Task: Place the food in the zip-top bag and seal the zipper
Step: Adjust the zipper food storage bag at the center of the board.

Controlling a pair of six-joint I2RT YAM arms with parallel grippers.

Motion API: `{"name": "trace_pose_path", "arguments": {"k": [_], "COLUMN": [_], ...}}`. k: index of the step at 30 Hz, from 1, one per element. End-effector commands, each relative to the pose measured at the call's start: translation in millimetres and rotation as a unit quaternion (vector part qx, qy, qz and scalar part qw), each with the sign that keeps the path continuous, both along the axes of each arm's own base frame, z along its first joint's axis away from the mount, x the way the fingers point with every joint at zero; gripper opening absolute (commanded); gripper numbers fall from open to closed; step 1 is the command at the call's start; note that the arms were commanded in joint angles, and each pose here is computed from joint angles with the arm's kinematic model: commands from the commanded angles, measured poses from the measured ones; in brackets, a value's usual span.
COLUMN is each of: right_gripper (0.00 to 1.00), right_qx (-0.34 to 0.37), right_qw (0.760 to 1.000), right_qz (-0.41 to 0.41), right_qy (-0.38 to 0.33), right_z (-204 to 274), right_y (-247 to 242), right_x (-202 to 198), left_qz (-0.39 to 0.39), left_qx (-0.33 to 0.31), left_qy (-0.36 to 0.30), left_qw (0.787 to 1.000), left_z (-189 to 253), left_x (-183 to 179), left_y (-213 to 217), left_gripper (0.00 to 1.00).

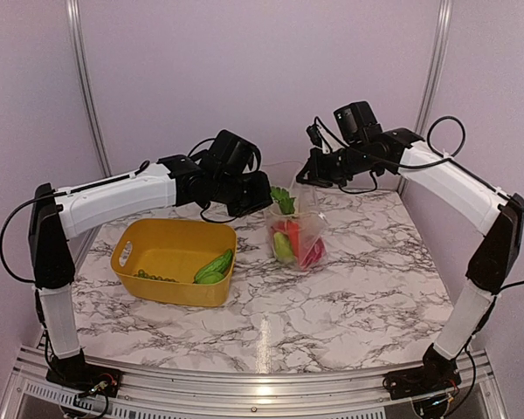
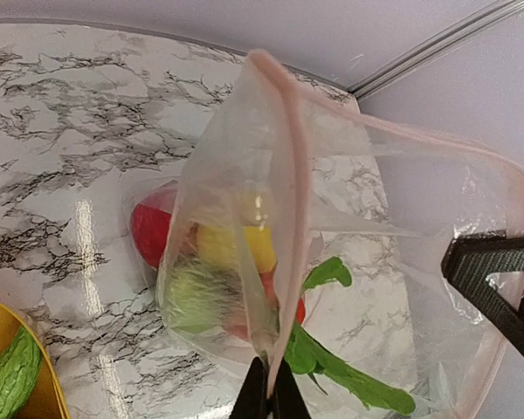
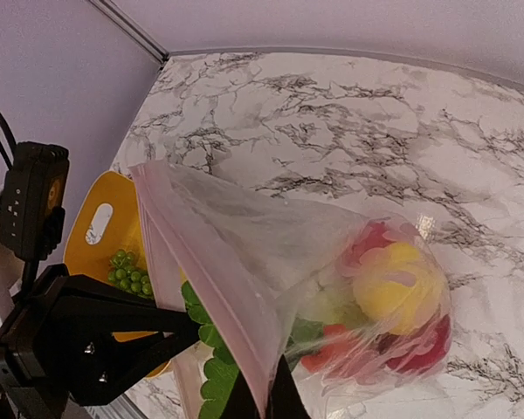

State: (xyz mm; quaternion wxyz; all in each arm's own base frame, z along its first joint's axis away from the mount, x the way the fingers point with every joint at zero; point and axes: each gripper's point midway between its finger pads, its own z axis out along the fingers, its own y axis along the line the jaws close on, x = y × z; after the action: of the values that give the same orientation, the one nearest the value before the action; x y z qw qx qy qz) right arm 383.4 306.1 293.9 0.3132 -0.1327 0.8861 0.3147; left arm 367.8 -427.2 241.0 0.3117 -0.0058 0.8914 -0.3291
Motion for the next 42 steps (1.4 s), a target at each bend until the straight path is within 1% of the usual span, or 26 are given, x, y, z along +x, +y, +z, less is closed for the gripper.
{"name": "trace_pose_path", "arguments": {"k": [1,4,5,6,7,10,12,14,17,23,26,30,32,35,39,42], "right_gripper": [0.00,0.00,0.00,0.00,0.00,0.00,0.00,0.00,0.00,0.00,0.00,0.00,0.00,0.00,0.00,0.00], "right_qx": [-0.035,-0.083,-0.089,-0.089,-0.087,-0.074,-0.062,-0.051,-0.047,-0.070,-0.082,-0.088,-0.083,-0.075,-0.073,-0.074], "right_qw": [0.999,0.995,0.994,0.993,0.993,0.993,0.994,0.994,0.993,0.993,0.992,0.993,0.994,0.994,0.994,0.994], "right_qz": [-0.020,-0.060,-0.068,-0.076,-0.083,-0.091,-0.088,-0.090,-0.089,-0.085,-0.086,-0.078,-0.075,-0.073,-0.072,-0.078], "right_qy": [-0.018,-0.011,-0.005,-0.001,0.001,-0.012,-0.032,-0.048,-0.056,-0.036,-0.030,-0.015,-0.012,-0.014,-0.022,-0.030], "right_z": [5,-5,-8,-10,-9,7,26,44,54,31,19,1,-2,1,9,18], "right_y": [-6,-30,-37,-43,-47,-54,-53,-53,-52,-55,-57,-55,-53,-51,-50,-53], "right_x": [9,18,20,21,23,27,28,29,28,26,26,25,25,25,27,30], "left_qz": [-0.037,-0.060,-0.056,-0.055,-0.053,-0.042,-0.040,-0.037,-0.041,-0.047,-0.044,-0.053,-0.055,-0.062,-0.068,-0.069], "left_qx": [-0.067,-0.142,-0.152,-0.151,-0.141,-0.101,-0.090,-0.089,-0.097,-0.124,-0.129,-0.132,-0.129,-0.119,-0.105,-0.091], "left_qy": [-0.039,-0.113,-0.128,-0.129,-0.119,-0.070,-0.045,-0.026,-0.029,-0.067,-0.070,-0.047,-0.038,-0.036,-0.058,-0.087], "left_qw": [0.996,0.982,0.978,0.979,0.981,0.992,0.994,0.995,0.994,0.989,0.988,0.989,0.989,0.990,0.990,0.990], "left_z": [61,131,143,144,136,89,63,48,55,91,90,74,66,60,69,84], "left_x": [-4,-18,-20,-21,-21,-13,-11,-7,0,6,6,1,0,-2,-3,-4], "left_y": [-17,-26,-24,-23,-22,-19,-21,-22,-29,-35,-34,-37,-38,-37,-31,-21], "left_gripper": [0.00,0.00,0.00,0.00,0.00,0.00,0.00,0.00,0.00,0.00,0.00,0.00,0.03,0.11,0.26,0.41]}}
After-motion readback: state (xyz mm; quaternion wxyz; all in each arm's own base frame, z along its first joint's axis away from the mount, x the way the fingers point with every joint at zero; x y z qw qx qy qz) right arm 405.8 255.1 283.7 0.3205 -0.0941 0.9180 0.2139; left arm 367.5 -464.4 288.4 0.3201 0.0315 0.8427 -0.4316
